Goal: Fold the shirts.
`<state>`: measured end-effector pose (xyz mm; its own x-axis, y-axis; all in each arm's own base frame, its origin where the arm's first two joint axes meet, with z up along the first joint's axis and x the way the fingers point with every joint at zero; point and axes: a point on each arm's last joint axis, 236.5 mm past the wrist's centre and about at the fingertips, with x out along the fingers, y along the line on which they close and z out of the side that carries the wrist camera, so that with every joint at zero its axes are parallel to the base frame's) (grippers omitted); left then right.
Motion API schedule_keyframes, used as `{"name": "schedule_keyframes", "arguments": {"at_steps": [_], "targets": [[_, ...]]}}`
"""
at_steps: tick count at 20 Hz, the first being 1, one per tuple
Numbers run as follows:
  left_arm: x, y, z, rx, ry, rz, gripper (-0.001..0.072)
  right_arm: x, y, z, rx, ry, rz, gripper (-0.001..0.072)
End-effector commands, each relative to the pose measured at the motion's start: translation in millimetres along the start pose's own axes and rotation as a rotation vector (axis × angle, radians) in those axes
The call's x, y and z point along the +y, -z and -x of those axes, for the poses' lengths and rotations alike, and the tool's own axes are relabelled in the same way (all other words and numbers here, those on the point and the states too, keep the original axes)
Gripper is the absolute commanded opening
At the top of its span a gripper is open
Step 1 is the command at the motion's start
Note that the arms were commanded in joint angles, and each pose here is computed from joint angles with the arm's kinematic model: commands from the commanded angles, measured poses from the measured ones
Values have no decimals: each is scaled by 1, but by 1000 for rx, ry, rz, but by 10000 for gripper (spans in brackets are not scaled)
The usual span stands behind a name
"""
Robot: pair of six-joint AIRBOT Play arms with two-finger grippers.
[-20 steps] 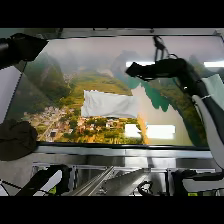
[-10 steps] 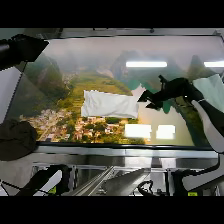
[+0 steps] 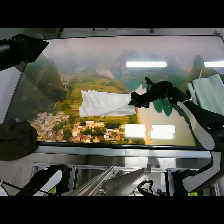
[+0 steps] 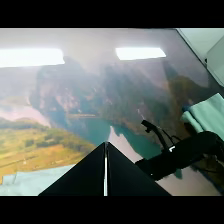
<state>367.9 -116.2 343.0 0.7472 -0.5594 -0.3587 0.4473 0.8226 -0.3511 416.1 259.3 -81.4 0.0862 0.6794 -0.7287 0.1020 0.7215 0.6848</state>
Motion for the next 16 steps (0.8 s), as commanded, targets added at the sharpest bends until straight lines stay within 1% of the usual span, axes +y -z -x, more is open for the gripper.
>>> {"name": "schedule_keyframes", "arguments": {"at_steps": [1, 4, 7, 11, 16], "targets": [[-1, 4, 0, 17, 3, -2, 19, 41, -27, 45, -89, -67, 59, 23], [-1, 4, 0, 18, 3, -2, 18, 73, -76, 155, -331, -120, 124, 21], [-1, 4, 0, 17, 4, -2, 18, 61, -114, 288, -603, -128, 98, 21], [-1, 4, 0, 17, 4, -2, 18, -9, -125, 431, -895, -58, -20, 21], [-1, 4, 0, 17, 4, -2, 18, -119, -93, 527, -1055, 9, -274, 21]]}}
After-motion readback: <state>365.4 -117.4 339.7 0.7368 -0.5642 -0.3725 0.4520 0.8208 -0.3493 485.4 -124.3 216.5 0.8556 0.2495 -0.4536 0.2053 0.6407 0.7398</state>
